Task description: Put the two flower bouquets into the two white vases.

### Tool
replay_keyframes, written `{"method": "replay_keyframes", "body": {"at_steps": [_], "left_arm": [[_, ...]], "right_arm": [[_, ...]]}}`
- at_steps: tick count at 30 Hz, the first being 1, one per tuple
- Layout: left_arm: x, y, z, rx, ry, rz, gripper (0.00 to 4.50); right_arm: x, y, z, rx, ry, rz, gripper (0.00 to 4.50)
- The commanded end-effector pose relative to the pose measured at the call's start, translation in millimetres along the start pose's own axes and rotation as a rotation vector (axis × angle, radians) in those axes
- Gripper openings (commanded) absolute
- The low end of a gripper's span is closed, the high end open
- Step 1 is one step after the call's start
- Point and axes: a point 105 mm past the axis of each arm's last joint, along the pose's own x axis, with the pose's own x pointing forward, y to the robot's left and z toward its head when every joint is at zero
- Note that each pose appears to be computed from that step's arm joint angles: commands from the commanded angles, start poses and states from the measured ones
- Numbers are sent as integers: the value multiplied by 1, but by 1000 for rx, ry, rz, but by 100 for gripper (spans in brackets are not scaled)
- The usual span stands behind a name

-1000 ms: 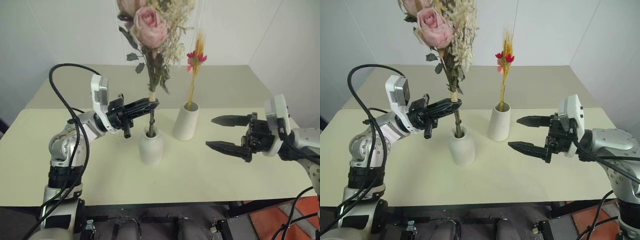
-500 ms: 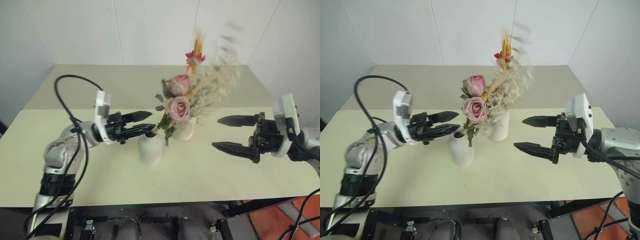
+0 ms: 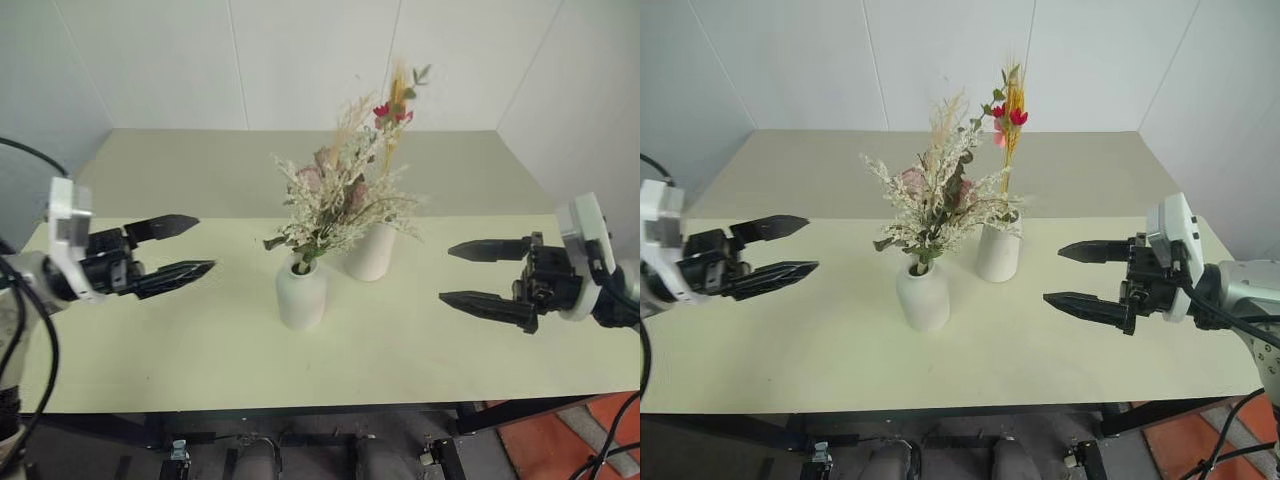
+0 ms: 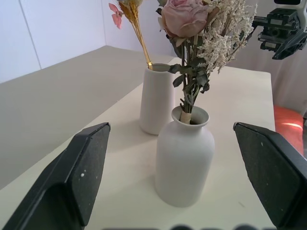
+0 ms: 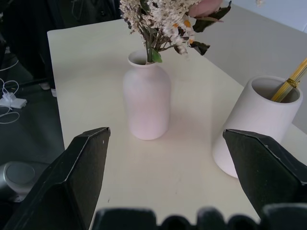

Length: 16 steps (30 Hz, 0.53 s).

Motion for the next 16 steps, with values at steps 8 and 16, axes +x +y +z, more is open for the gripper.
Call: {"method": "replay_keyframes", "body": {"at_steps": [8, 16], "left_arm": [[-30, -14, 19, 108, 134, -20, 448], [-31, -20, 18, 111, 140, 11, 448]], "right_arm": [[-34, -7, -12, 23, 70, -103, 450], [-49, -8, -19, 41, 108, -132, 450]]}}
